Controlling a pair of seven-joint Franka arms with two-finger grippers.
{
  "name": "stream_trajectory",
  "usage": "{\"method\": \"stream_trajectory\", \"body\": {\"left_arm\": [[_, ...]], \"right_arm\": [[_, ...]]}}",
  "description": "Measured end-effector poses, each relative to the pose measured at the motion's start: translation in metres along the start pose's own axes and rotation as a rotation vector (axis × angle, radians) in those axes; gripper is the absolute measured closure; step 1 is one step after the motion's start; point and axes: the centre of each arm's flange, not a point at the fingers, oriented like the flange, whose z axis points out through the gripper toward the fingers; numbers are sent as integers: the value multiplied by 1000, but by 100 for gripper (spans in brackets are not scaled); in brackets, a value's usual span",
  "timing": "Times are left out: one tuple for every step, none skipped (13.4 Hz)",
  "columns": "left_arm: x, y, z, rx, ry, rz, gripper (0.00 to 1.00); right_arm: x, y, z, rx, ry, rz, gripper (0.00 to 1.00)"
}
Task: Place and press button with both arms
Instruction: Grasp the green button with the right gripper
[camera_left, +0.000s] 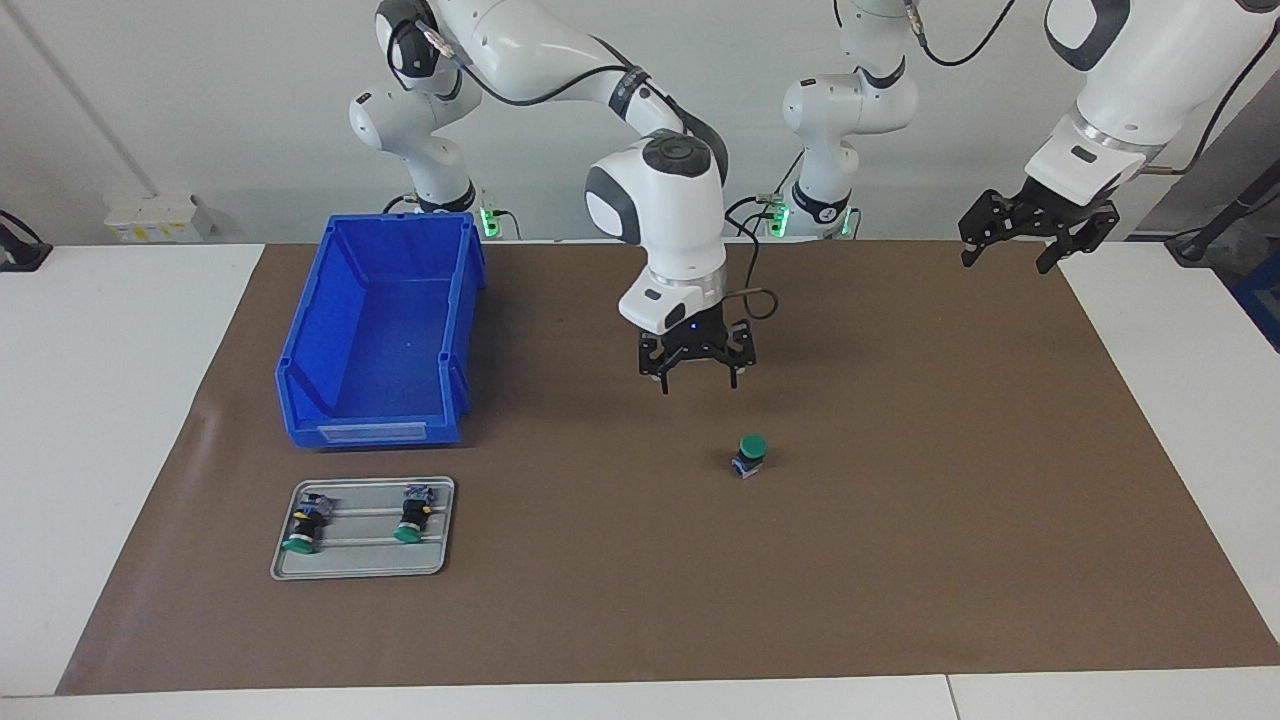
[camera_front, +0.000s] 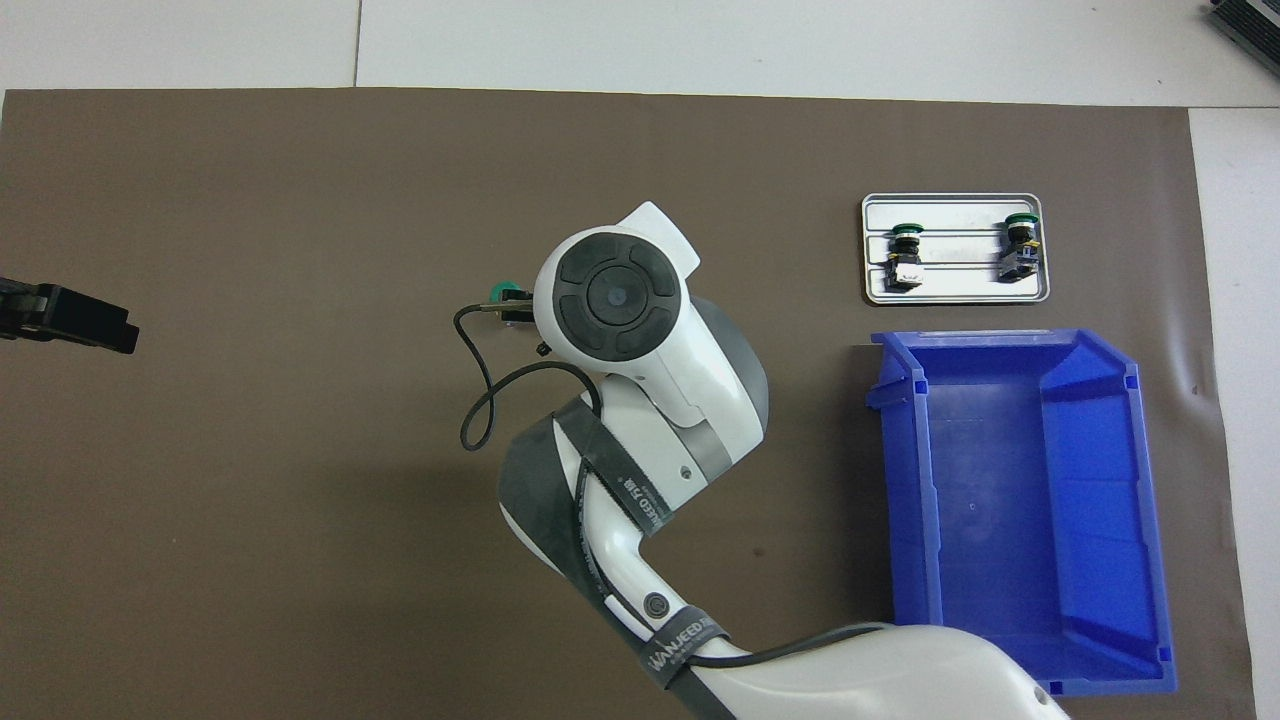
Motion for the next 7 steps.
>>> {"method": "stream_trajectory", "body": {"left_arm": [[0,0,0,0,0,0,0],[0,0,0,0,0,0,0],[0,0,0,0,0,0,0],[0,0,0,0,0,0,0],[0,0,0,0,0,0,0],[0,0,0,0,0,0,0],[0,0,0,0,0,0,0]], "right_arm": [[-1,-15,19,5,17,-18,0],[-1,-26,37,14,36,-31,0],[0,-34,52,20,60,-47,0],[0,-38,60,17,90,-70,0],[0,-42,65,16,122,-92,0],[1,-44,67,24,147,-103,0],[2,-45,67,32,166,-109,0]]}}
